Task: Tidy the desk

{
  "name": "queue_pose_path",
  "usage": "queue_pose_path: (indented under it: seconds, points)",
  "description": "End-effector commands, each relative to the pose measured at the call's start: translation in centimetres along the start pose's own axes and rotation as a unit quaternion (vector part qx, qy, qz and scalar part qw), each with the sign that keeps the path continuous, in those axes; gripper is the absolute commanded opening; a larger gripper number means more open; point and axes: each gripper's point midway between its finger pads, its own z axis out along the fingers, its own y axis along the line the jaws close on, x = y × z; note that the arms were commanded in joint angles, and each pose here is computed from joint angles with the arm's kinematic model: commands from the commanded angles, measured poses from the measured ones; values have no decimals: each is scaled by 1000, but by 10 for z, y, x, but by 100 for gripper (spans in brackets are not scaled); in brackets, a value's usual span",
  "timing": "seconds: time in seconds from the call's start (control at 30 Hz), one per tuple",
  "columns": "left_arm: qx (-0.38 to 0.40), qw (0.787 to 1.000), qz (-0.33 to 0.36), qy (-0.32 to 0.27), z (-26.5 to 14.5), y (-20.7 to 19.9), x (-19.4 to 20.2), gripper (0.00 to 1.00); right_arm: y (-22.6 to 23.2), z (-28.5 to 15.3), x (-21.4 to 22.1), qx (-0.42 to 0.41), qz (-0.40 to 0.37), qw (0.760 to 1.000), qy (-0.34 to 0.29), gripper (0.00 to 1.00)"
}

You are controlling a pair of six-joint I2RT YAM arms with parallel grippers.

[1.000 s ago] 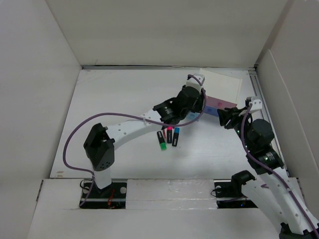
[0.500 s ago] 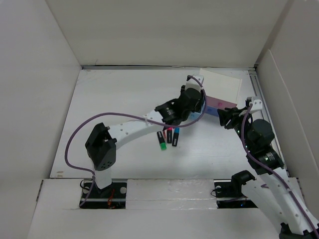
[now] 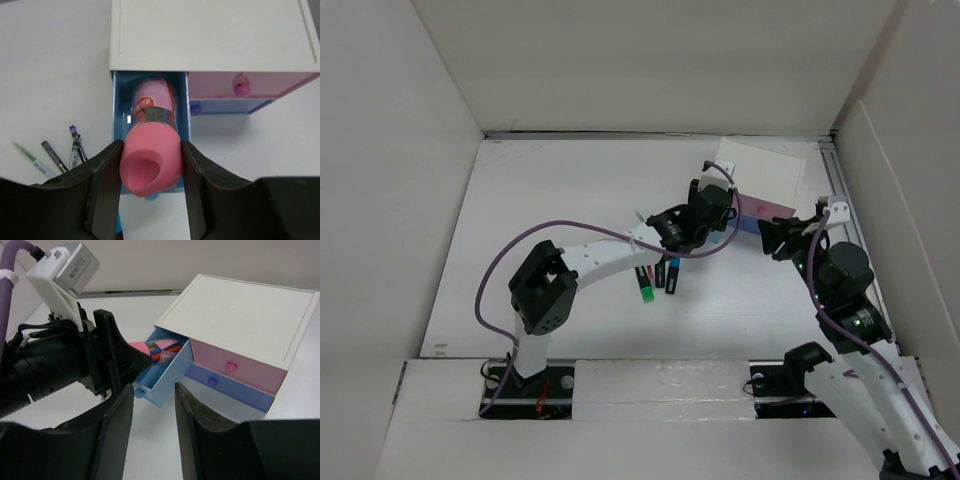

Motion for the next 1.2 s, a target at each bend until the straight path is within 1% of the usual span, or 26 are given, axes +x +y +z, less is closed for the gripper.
queue_pose_path:
  seconds: [0.0,0.07,0.13,0.27,0.3,0.37,0.4,0.53,0.57,0.6,0.67,0.7,0.8,0.83,0.87,0.9,0.93,0.97,1.0,1.03,1.07,1.1,1.13,1.17]
  points:
    - [3,995,-40,-87,-7,-4,-51,0,6,-5,-20,-7,5,1000,-26,44]
    - [-3,994,-44,-102,-2,-3,-50,0,6,-4,-19,-6,6,1000,-26,44]
    - [-6,994,-40,-102,2,-2,-46,0,5,-4,-18,-6,6,1000,-24,44]
    - [-14,995,-33,-96,14,-3,-36,6,5,-4,-17,-5,6,1000,-23,44]
    - [-12,995,-32,-92,16,-4,-33,14,4,-4,-18,-3,5,1000,-23,44]
    - [-8,996,-31,-86,18,-5,-26,27,2,-5,-18,2,4,1000,-24,45]
    - [-7,996,-31,-85,18,-5,-25,39,2,-5,-18,2,4,1000,-24,44]
    - [-5,995,-38,-88,9,-2,-30,47,3,-5,-17,1,4,1000,-24,44]
    - [0,996,-35,-88,5,-7,-30,49,2,-4,-16,1,3,1000,-21,45]
    - [-1,995,-35,-89,2,-6,-33,54,4,-4,-17,-3,3,1000,-21,44]
    - [5,995,-35,-92,-8,-9,-41,60,5,-3,-15,-6,2,1000,-18,44]
    - [11,995,-34,-92,-13,-14,-42,69,5,-2,-15,-7,3,1000,-18,44]
    - [21,994,-40,-103,-30,-16,-54,82,2,-4,-15,1,2,1000,-19,45]
    - [21,993,-45,-109,-39,-12,-61,82,2,-4,-16,3,2,1000,-20,44]
    - [25,992,-50,-115,-47,-14,-65,80,1,-5,-16,5,1,1000,-20,41]
    - [25,991,-55,-118,-52,-11,-67,70,2,-6,-17,3,1,1000,-21,35]
    - [29,990,-68,-122,-64,-5,-71,61,2,-6,-17,2,1,1000,-21,23]
    - [35,988,-77,-127,-71,-3,-73,50,2,-5,-16,0,0,1000,-19,15]
    - [39,987,-84,-129,-78,0,-73,20,3,-6,-15,-2,-1,1000,-18,8]
    - [42,987,-88,-126,-88,8,-67,7,3,-5,-14,-2,-3,1000,-15,0]
    - [52,987,-101,-117,-93,8,-61,0,3,-5,-13,-3,-4,1000,-14,0]
    - [63,987,-103,-109,-97,8,-53,0,4,-4,-12,-4,-4,1000,-12,0]
    - [70,988,-102,-92,-101,12,-35,0,4,-3,-10,-6,-5,1000,-8,0]
    - [90,986,-114,-76,-103,7,-24,0,5,-2,-10,-8,-4,1000,-7,0]
